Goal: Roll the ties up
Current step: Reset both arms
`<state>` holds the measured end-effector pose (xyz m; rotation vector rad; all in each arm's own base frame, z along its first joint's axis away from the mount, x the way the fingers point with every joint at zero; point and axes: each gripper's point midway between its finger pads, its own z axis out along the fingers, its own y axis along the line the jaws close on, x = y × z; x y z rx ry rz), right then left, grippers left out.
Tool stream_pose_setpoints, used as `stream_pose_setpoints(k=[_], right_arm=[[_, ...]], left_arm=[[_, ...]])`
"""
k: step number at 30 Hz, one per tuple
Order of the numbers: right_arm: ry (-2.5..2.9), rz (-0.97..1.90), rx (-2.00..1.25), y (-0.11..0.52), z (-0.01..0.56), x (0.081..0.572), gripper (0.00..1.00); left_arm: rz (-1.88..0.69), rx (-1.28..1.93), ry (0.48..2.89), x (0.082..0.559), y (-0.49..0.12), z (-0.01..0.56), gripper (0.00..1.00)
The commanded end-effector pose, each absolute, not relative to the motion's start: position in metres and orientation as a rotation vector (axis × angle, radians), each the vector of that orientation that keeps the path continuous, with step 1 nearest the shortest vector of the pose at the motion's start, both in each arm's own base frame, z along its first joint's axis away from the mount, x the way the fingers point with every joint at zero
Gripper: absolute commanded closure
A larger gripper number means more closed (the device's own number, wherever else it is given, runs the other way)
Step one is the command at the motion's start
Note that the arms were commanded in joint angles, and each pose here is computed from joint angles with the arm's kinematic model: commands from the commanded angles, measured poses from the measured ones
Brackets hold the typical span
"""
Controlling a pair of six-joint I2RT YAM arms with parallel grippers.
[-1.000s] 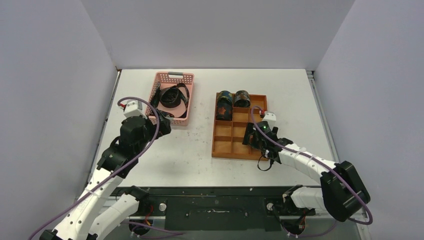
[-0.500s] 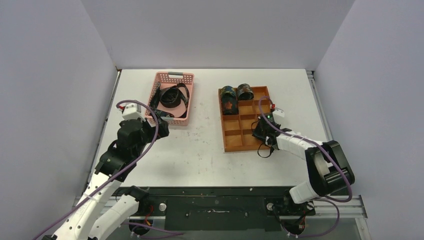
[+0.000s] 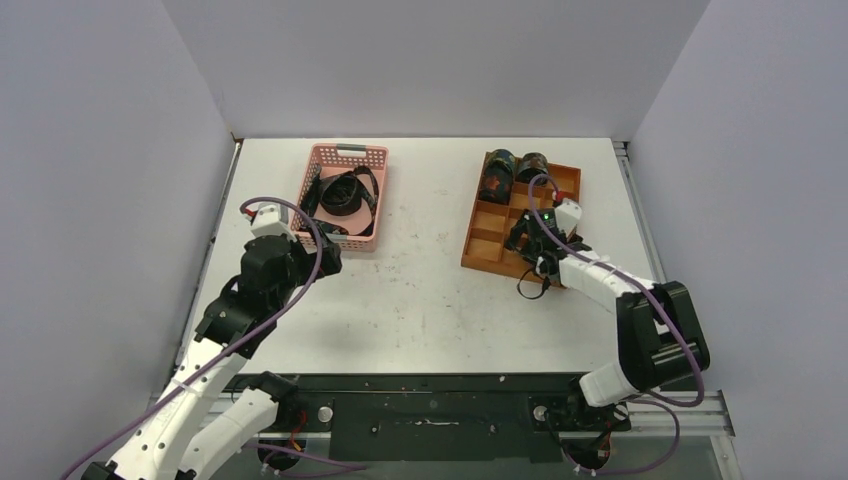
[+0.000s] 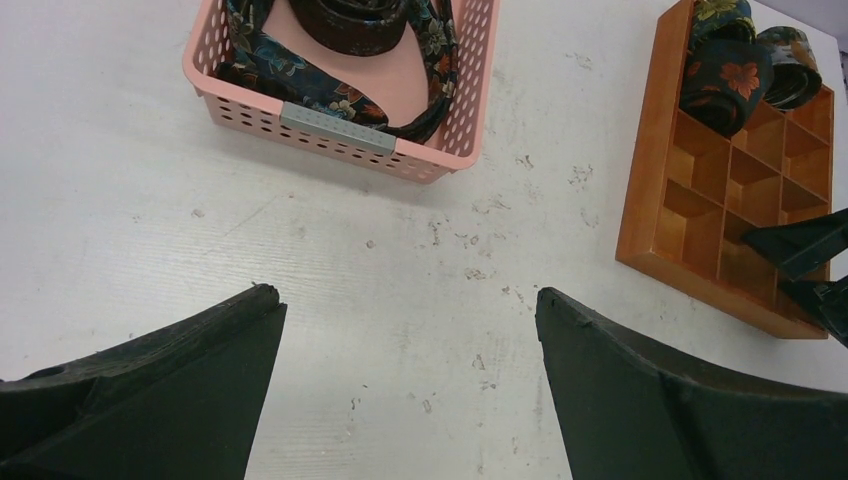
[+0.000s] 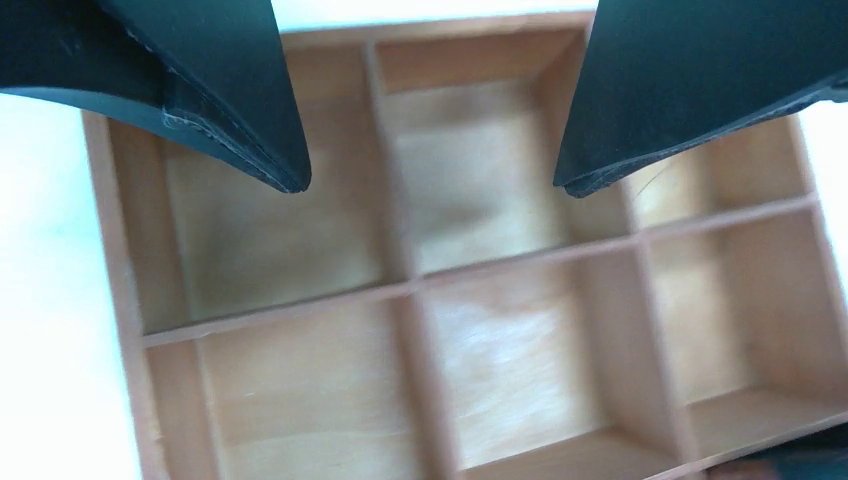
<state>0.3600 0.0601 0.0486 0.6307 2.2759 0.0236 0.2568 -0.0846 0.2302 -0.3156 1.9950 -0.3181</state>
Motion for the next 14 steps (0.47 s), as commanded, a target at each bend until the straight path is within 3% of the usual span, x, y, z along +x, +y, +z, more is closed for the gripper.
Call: stream_pose_setpoints(k=[1,8,14], right_arm=[[2.142,0.072,0.453,0.098,0.12,0.365,0.04],[2.079,0.225,0.121,0.153,0.159,0.317,0.08],[1.986,0.345,0.138,0.15,0.168,0.296,0.09]], left_arm=[[-0.337,-0.297,1.957,0.26,-0.086,0.242,0.04],[-0.337,-0.296,1.962,0.262,-0.087,0.242,0.04],[-0.317,-0.319,1.971,0.264,-0.085,0.24,0.04]])
